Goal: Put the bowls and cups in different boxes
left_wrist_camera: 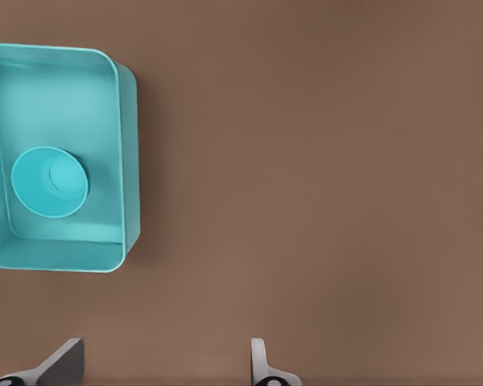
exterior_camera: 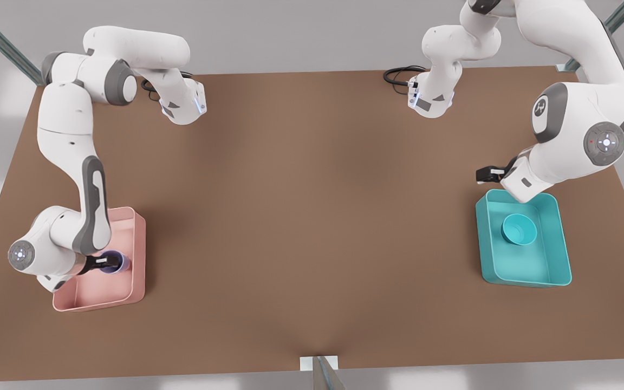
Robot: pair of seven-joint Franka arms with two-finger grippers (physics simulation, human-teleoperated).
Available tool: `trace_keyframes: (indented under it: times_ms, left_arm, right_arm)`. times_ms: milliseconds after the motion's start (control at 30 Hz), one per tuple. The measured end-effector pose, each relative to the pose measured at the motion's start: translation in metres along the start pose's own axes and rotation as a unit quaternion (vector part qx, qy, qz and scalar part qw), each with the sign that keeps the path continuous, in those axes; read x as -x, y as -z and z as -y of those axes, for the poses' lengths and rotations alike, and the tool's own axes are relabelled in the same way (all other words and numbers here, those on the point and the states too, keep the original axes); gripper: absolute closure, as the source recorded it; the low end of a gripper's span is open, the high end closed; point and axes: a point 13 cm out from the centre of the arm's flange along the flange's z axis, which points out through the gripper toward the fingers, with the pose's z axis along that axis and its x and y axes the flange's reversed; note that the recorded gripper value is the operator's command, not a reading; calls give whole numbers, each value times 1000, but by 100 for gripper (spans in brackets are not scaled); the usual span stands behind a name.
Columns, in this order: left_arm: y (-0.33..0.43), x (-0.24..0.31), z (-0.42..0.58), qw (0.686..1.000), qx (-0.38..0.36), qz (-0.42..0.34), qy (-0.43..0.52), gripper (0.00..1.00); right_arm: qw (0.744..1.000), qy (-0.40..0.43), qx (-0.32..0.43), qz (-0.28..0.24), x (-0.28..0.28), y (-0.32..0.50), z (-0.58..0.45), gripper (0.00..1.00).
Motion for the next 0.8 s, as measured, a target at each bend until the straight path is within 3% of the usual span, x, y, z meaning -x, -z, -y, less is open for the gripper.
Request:
trace_keyframes:
  times_ms: [233,400,600,800]
  left_arm:
    - [-2,-5,-9,1000,-12,-12,11,0]
    - [-5,-10,-22,998,-45,-25,29,0]
    - [-4,-17,-5,996,-70,-47,26,0]
    - [-7,-28,4,994,-76,-71,25,0]
  right_arm:
    - [999,31,26,14,-11,94,-23,0]
    - [994,109,0,-15,-12,199,-132,0]
    - [996,85,-13,-22,-69,309,-157,0]
    - [997,50,-7,-51,-110,316,-176,0]
